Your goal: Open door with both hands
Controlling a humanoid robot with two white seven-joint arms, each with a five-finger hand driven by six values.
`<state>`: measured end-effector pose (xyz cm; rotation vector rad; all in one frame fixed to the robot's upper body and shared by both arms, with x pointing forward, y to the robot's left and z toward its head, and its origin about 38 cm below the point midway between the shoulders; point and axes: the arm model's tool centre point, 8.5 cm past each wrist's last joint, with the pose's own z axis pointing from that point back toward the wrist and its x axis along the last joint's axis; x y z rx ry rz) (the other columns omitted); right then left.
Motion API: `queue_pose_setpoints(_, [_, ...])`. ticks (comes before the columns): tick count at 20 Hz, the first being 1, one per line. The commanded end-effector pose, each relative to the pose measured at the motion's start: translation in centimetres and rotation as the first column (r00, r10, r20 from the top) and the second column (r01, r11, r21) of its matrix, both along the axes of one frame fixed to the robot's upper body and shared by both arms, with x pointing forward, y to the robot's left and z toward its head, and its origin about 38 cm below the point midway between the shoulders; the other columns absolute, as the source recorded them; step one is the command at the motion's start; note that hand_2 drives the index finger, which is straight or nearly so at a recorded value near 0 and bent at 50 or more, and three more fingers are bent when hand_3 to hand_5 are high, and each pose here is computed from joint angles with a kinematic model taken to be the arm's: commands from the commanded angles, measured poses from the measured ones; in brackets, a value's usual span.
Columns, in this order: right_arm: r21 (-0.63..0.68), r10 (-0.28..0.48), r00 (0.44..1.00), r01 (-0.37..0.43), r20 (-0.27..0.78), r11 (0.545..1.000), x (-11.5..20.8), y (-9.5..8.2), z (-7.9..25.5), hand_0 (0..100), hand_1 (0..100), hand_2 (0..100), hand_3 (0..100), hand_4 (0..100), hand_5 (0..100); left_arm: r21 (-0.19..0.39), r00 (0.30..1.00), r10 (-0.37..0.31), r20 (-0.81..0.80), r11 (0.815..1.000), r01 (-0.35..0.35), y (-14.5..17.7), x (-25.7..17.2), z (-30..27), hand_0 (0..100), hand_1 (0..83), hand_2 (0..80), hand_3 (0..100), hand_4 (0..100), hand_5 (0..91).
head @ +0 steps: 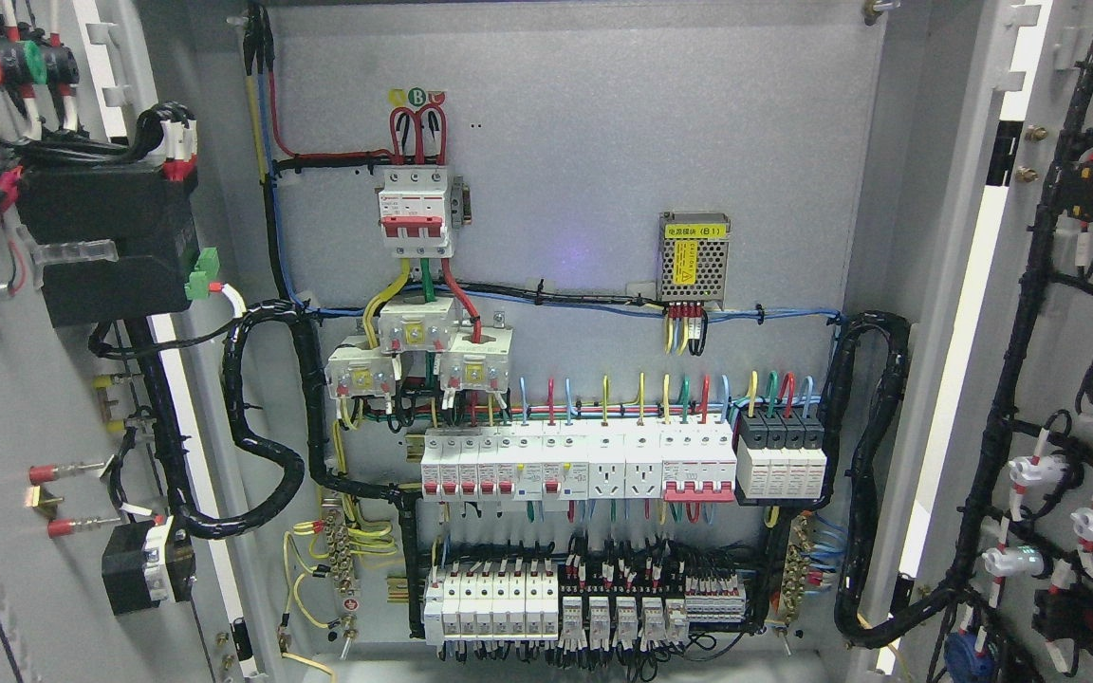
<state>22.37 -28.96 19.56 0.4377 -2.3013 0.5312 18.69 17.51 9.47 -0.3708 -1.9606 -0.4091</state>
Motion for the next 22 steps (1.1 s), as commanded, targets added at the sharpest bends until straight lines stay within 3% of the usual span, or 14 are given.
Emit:
queue_pose_setpoints(1, [0.046, 0.003, 0.999, -0.005, 0.055, 0.999, 0.3, -1.6, 2.2, 11, 0, 0, 0, 0, 0, -0.016, 0.993, 0.032, 0.114, 0.999, -0.031, 0.7, 0.7, 2.3, 0, 0.0, 0.0, 0, 3, 0.0])
queue_pose_setpoints(8, [0.041, 0.008, 0.998, -0.011, 0.057, 0.999, 0.4, -1.6, 2.3, 11, 0, 0, 0, 0, 0, -0.050, 0.974, 0.060, 0.219, 0.997, -0.050, 1.1, 0.6, 3.5, 0, 0.0, 0.0, 0, 3, 0.0])
queue_pose_setpoints(17, [0.048, 0.020, 0.999, -0.021, 0.030, 0.999, 0.5, -2.4, 2.5, 11, 0, 0, 0, 0, 0, -0.125, 0.919, 0.172, 0.354, 0.983, -0.136, 3.1, 0.3, 5.0, 0, 0.0, 0.0, 0, 3, 0.0])
queue_pose_setpoints(22, [0.020, 0.025, 1.000, -0.025, 0.015, 0.999, 0.7, -2.9, 2.5, 11, 0, 0, 0, 0, 0, -0.151, 0.900, 0.200, 0.386, 0.977, -0.152, 3.7, 0.2, 5.3, 0, 0.0, 0.0, 0, 3, 0.0])
